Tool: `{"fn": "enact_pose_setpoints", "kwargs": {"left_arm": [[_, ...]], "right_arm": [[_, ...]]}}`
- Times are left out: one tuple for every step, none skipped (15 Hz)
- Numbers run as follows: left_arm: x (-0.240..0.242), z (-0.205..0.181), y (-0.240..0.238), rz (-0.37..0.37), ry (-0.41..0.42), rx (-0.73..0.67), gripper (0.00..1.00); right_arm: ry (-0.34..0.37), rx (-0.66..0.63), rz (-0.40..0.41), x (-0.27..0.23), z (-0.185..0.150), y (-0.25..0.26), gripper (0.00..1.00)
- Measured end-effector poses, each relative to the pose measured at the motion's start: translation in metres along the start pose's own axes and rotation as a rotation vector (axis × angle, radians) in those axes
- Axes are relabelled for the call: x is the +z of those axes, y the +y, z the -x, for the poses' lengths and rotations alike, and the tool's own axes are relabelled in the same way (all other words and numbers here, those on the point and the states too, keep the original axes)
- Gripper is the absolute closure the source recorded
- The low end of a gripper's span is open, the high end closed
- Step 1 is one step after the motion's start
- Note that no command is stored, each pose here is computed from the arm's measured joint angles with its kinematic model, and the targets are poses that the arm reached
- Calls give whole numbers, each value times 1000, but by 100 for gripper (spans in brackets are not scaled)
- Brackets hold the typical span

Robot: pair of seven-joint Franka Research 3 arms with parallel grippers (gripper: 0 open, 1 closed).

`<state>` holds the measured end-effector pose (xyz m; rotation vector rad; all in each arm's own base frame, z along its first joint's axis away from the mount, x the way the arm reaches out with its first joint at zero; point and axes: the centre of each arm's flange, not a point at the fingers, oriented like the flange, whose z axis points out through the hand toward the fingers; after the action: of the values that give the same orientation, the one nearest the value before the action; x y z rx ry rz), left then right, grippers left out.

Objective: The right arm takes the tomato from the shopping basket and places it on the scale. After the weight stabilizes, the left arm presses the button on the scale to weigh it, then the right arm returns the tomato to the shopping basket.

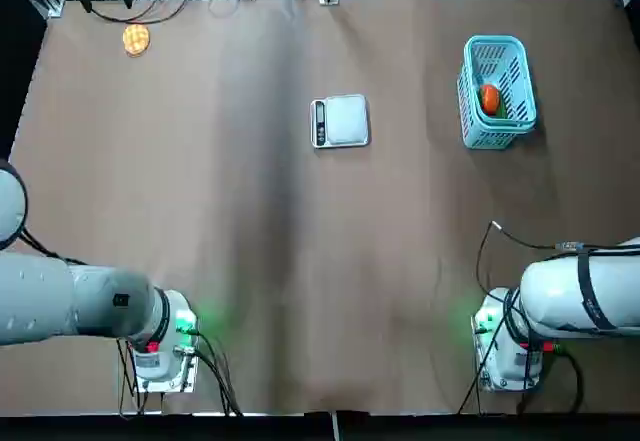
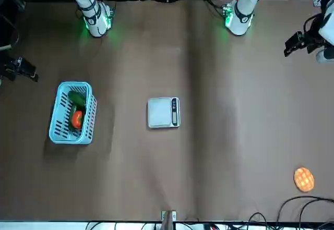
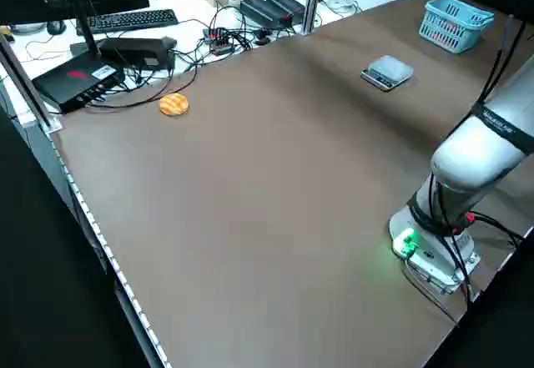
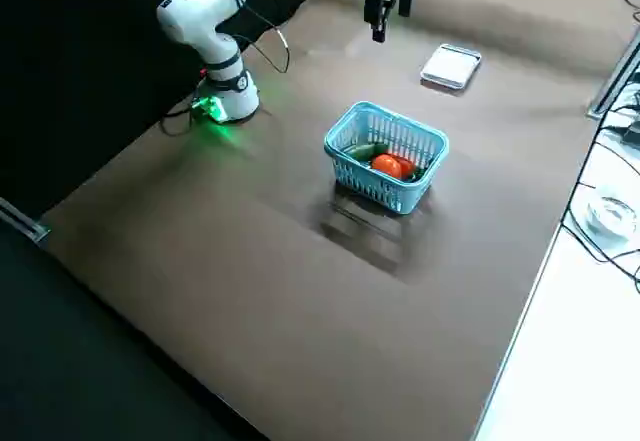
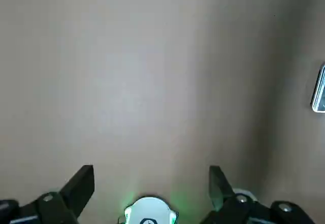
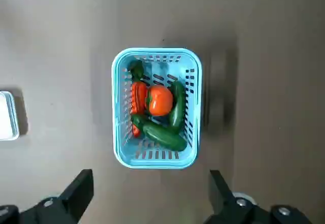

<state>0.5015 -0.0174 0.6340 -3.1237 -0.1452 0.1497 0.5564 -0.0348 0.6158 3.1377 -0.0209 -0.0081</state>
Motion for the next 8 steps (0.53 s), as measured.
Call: {"fn": "enact_pose_setpoints", "kwargs": {"left_arm": [[0, 0, 0, 0, 0, 0, 0], [0, 0, 0, 0, -2, 0, 0], [1, 0, 0, -1, -5, 0, 0], [2, 0, 0, -1, -7, -1, 0], [3, 0, 0, -1, -9, -2, 0], [3, 0, 0, -1, -9, -4, 0], [3, 0, 0, -1, -9, -7, 0], [3, 0, 0, -2, -11, -8, 0]], "right_arm": [[0, 0, 0, 0, 0, 0, 0], [0, 0, 0, 0, 0, 0, 0], [1, 0, 0, 0, 0, 0, 0], [1, 0, 0, 0, 0, 0, 0], [1, 0, 0, 0, 0, 0, 0], [1, 0, 0, 0, 0, 0, 0], [1, 0, 0, 0, 0, 0, 0], [1, 0, 0, 0, 0, 0, 0]]}}
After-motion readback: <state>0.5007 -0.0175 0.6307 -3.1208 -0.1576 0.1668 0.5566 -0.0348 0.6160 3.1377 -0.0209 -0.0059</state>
